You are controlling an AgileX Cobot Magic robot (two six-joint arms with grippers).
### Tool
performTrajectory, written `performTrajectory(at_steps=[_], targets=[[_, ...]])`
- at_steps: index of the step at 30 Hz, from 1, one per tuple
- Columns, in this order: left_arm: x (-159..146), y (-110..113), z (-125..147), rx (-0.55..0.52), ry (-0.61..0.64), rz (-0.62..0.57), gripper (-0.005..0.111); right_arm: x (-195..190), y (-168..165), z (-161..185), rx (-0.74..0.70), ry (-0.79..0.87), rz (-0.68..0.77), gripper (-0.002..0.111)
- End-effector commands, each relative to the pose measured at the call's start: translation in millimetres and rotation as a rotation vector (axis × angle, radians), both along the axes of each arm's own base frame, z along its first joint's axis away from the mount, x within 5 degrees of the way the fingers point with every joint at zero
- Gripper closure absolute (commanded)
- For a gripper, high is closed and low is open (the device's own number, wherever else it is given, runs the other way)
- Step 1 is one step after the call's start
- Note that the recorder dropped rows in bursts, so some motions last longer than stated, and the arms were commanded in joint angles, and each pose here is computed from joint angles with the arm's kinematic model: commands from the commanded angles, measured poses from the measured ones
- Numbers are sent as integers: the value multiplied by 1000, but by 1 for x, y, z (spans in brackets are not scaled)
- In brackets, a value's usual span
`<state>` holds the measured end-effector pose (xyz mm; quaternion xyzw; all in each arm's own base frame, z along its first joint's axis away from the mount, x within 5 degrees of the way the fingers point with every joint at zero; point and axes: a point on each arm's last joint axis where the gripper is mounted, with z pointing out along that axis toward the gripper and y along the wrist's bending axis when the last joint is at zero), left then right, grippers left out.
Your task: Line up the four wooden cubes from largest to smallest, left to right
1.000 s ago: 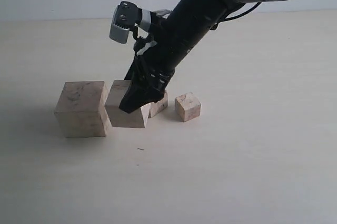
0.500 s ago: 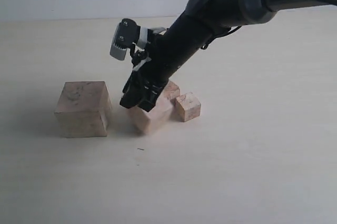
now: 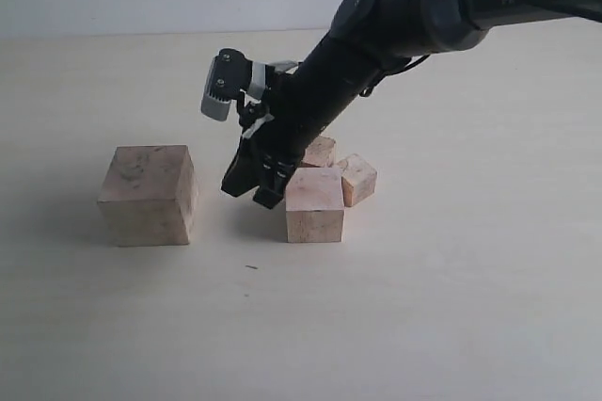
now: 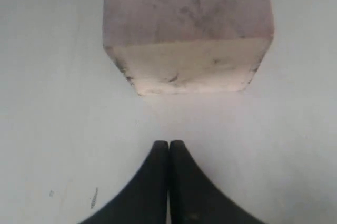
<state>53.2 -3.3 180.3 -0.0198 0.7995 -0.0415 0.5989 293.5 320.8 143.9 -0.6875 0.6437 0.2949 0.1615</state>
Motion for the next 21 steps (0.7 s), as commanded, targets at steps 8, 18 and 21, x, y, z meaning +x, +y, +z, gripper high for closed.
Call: performTrajectory(at_steps=[8,18,21], targets=[[0,0,1,0,-13,-4,107,-8,-50,108,-247,-206,-238,103],[0,0,1,0,-13,-4,107,-15,-65,74,-468,-12,-317,108],[0,0,1,0,-13,-4,107,-20,-70,51,-516,7,-257,108]])
